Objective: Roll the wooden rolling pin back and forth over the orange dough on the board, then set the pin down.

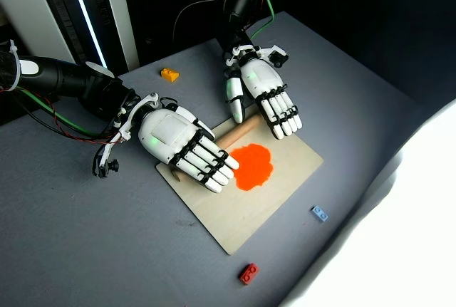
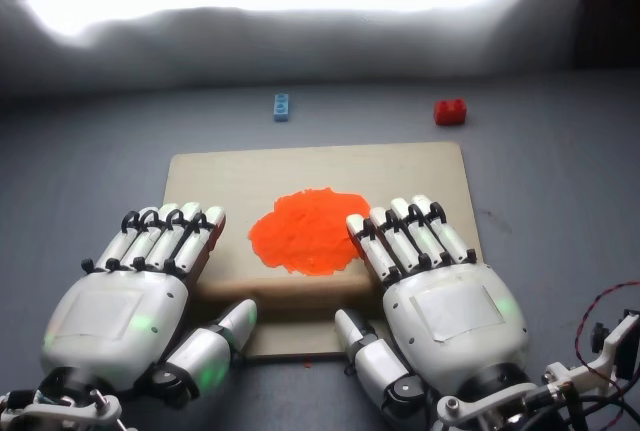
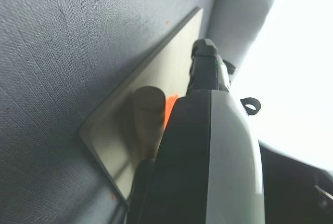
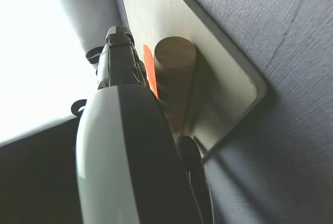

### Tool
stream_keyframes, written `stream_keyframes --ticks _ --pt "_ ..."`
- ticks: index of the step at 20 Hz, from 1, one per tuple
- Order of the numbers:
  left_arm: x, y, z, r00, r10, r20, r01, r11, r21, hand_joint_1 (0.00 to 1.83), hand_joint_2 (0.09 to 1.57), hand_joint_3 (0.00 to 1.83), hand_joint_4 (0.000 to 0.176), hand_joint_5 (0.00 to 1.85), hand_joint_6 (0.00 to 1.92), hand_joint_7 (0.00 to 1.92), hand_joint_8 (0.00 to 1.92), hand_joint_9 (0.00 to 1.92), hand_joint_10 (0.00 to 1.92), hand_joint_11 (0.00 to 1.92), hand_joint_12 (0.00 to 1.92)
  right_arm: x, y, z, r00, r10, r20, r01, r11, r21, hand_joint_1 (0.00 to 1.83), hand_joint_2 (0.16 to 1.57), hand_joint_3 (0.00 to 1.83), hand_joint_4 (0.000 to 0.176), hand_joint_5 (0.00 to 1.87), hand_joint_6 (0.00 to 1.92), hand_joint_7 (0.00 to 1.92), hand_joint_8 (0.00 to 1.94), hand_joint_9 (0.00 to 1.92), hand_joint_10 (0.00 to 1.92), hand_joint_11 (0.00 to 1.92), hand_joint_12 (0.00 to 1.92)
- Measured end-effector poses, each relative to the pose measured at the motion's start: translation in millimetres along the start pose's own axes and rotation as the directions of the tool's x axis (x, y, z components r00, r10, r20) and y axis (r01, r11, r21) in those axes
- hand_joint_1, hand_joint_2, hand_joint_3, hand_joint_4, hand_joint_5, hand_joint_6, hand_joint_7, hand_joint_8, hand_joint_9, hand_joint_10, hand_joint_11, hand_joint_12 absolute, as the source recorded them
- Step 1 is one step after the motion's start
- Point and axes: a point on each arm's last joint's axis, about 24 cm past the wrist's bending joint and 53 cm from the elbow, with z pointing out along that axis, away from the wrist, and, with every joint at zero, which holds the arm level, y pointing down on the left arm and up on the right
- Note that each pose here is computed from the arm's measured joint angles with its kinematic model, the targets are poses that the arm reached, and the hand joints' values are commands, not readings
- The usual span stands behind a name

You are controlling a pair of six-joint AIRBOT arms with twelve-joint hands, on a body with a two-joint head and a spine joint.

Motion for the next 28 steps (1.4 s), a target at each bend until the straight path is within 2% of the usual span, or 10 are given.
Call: stream_keyframes --ticks 28 --pt "-3.9 -1.8 24.4 0.9996 0.001 0.027 -0.002 0.9999 0.01 0.0 1.45 0.0 0.0 0.01 0.0 0.0 0.0 0.0 0.0 0.0 0.02 -9.0 -7.6 20.1 1.0 0.0 0.027 0.0 1.0 0.011 0.0 1.51 0.01 0.0 0.03 0.0 0.0 0.0 0.0 0.0 0.0 0.0"
